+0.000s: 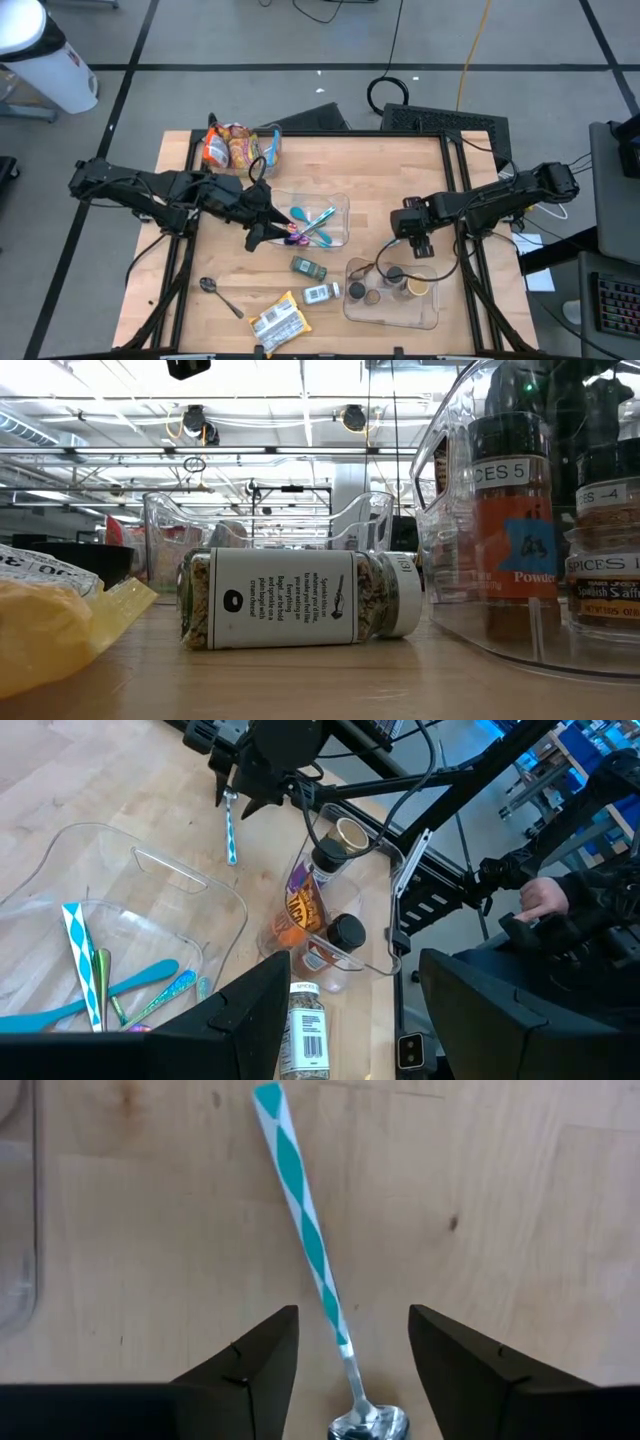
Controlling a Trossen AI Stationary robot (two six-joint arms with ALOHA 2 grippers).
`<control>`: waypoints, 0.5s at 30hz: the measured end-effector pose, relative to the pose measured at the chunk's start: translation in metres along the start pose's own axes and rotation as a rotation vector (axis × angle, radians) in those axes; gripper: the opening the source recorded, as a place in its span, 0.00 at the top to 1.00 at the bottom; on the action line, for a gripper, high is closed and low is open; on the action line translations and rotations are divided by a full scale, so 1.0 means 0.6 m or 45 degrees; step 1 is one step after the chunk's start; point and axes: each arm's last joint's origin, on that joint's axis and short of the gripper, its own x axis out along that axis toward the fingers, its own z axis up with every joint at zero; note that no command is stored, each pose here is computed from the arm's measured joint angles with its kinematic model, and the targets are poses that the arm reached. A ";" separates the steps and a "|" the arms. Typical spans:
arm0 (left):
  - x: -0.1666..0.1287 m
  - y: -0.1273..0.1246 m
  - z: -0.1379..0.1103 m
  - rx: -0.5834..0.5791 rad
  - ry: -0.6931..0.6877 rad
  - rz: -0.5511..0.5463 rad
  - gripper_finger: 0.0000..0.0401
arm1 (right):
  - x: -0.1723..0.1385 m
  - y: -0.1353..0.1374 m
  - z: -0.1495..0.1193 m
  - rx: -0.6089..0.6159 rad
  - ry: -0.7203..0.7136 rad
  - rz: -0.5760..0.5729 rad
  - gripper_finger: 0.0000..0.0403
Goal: Pick & Place Food Item
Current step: Put the blue and white patterned spoon into the middle transparent bin
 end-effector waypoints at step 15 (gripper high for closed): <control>0.000 0.000 0.000 -0.005 0.001 0.000 0.43 | 0.003 0.001 0.002 -0.108 0.007 0.029 0.56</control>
